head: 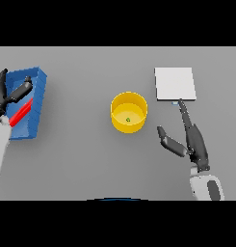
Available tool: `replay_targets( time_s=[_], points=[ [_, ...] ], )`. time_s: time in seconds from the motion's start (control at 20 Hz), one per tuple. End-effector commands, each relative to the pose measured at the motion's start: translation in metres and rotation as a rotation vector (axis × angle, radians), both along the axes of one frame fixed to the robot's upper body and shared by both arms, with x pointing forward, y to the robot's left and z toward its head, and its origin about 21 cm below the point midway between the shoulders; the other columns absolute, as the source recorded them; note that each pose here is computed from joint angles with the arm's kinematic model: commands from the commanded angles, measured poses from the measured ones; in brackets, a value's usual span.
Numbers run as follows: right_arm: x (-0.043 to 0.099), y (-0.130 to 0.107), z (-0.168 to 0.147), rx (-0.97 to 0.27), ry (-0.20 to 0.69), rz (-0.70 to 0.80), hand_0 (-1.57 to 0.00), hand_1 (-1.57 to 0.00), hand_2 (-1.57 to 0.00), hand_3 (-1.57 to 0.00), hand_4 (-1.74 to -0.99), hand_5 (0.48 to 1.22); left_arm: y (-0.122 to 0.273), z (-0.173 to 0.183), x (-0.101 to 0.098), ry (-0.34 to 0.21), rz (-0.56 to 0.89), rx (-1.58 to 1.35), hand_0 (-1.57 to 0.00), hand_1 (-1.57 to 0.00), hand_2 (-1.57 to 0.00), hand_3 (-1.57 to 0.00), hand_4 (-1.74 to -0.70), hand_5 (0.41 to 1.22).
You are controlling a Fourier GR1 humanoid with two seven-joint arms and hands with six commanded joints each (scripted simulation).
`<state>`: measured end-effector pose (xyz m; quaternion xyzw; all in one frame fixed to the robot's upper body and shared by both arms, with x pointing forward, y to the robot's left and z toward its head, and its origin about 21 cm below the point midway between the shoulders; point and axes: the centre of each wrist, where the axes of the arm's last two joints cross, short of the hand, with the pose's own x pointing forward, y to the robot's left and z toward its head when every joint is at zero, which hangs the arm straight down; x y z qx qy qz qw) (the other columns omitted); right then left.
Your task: Pick up the red beaker and tilt it to pour out 1 green nut into yellow bowl. Pick up the yellow bowl and place it on the metallic measuring scale.
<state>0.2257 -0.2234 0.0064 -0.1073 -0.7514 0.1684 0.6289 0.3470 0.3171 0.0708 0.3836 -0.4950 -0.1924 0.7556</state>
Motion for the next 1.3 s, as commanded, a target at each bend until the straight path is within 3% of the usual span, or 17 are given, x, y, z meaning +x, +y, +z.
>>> replay_targets(
  time_s=[0.0, 0.1, 0.45, 0.8, 1.0, 1.25],
  points=[
    [0.006, 0.003, 0.005, -0.021, -0.013, 0.056, 0.00, 0.00, 0.00, 0.00, -1.014, 0.666, -0.004, 0.001, 0.001, -0.017, -0.009, 0.005, -0.08, -0.07, -0.07, -0.07, -0.77, 0.655],
    [0.019, 0.001, 0.017, -0.147, -0.004, 0.150, 0.00, 0.00, 0.00, 0.00, -1.022, 0.674, -0.005, 0.005, 0.003, -0.022, -0.018, 0.002, -0.05, -0.04, -0.04, -0.04, -0.76, 0.659],
    [0.064, 0.011, 0.053, -0.665, -0.042, 0.449, 0.00, 0.00, 0.00, 0.00, -1.192, 0.677, -0.006, 0.000, 0.002, -0.030, -0.030, 0.001, -0.01, -0.01, -0.01, -0.01, -0.73, 0.680],
    [0.094, 0.038, 0.067, -1.051, -0.094, 0.686, 0.00, 0.00, 0.00, 0.00, -1.223, 0.703, -0.004, 0.003, 0.002, -0.015, -0.021, 0.013, 0.00, 0.00, 0.00, 0.00, -0.74, 0.702],
    [0.106, 0.053, 0.060, -1.168, -0.076, 0.783, 0.00, 0.00, 0.00, 0.00, -1.215, 0.717, -0.001, 0.006, 0.000, -0.029, -0.027, 0.013, 0.00, 0.00, 0.00, 0.00, -0.75, 0.707],
    [0.116, 0.073, 0.055, -1.212, -0.028, 0.869, 0.00, 0.00, 0.00, 0.00, -1.238, 0.727, 0.001, 0.005, 0.001, -0.022, -0.020, 0.020, 0.00, 0.00, 0.00, 0.00, -0.74, 0.698]
  ],
)
